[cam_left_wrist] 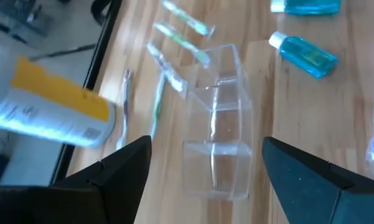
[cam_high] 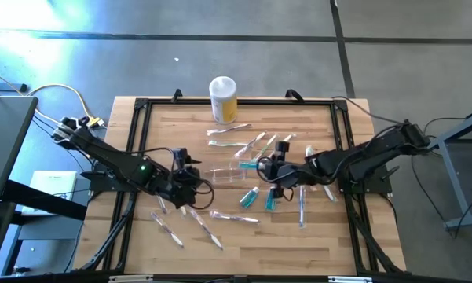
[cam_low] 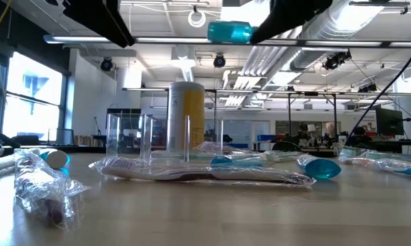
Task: Pick & Place toothbrushing station
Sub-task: Put the mouthwash bottle into the transparent organizer
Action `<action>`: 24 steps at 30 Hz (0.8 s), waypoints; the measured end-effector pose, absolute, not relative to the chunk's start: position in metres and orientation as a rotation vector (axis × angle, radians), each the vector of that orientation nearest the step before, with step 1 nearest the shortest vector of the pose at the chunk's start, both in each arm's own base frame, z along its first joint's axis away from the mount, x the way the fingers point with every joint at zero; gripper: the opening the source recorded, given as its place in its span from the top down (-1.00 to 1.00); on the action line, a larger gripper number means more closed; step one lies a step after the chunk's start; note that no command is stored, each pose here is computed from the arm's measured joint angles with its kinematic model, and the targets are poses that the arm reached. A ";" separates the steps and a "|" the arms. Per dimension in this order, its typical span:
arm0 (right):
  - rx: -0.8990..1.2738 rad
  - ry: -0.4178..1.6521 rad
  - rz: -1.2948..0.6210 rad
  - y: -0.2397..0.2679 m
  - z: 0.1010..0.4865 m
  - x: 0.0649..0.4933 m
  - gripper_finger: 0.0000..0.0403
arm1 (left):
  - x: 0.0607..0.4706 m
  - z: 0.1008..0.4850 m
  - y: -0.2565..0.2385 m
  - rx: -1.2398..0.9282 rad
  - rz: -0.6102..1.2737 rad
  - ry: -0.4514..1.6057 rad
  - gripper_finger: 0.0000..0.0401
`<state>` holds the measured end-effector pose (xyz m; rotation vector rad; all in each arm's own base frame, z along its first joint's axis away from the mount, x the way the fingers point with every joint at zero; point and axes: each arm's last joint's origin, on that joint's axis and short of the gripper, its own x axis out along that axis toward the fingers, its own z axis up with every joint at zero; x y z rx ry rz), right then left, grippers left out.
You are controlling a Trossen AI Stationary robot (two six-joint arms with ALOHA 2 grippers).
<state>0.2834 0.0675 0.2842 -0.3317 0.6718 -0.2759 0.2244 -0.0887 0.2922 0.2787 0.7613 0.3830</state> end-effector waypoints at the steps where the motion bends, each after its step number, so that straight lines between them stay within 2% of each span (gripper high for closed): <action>1: -0.350 0.677 -0.282 0.068 0.289 0.284 0.56 | 0.220 0.294 -0.086 0.268 0.390 0.767 -0.49; 7: -0.472 0.752 -0.316 0.072 0.306 0.312 0.56 | 0.188 0.315 -0.071 0.174 0.402 0.689 -0.49; 11: -0.574 0.862 -0.327 0.072 0.306 0.339 0.56 | 0.162 0.314 -0.058 0.124 0.391 0.629 -0.49; 18: -0.760 1.001 -0.278 0.072 0.294 0.389 0.56 | 0.133 0.278 -0.045 0.007 0.335 0.490 -0.49; 24: -1.095 1.080 -0.329 0.076 0.275 0.417 0.56 | 0.126 0.238 -0.042 -0.009 0.269 0.442 -0.49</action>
